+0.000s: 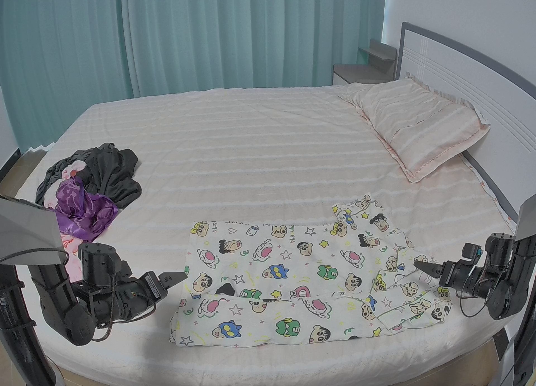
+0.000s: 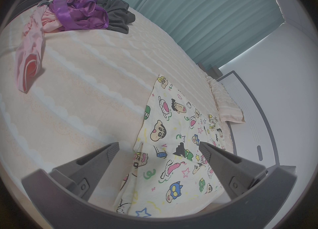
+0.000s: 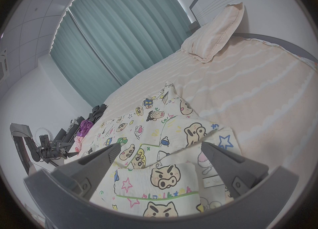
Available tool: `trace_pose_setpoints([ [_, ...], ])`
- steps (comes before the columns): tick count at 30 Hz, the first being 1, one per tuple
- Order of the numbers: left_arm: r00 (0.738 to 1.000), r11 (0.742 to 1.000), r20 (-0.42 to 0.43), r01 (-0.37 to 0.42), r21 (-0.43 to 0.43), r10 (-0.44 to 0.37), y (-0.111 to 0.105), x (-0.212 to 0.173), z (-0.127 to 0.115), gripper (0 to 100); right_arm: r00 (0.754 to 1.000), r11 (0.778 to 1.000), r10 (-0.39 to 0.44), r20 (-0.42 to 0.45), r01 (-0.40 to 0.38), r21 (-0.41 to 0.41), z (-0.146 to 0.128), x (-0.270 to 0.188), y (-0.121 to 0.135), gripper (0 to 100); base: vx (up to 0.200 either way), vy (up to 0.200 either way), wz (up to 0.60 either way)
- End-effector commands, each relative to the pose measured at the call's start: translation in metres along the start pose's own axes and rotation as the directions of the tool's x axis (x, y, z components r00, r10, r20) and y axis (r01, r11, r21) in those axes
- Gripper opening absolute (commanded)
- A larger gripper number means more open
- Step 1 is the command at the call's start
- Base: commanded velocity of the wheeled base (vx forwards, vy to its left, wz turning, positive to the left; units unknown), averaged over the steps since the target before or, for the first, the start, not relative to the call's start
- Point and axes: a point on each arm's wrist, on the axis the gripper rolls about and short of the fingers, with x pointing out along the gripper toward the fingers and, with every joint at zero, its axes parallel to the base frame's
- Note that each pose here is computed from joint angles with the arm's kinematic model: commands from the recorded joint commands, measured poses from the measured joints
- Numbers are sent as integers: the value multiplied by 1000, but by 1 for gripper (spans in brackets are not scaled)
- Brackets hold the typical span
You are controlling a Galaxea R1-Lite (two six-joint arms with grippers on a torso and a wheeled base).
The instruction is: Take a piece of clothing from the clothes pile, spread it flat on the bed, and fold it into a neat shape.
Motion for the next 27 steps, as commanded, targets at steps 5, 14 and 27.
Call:
trace_pose_setpoints([
  [5,1000,1000,14,10,-22,-9,-1,-1,3,100,1000,1000,8,8,-8,-9,1,0,2,100,40,0,0],
  [14,1000,1000,8,4,-24,-4,-1,-1,2,100,1000,1000,10,8,-10,-9,1,0,2,100,111,0,0],
  [27,999,1000,-34,5,-29,-6,-4,-2,-10,100,1000,1000,10,8,-10,-9,1,0,2,100,0,-77,0],
])
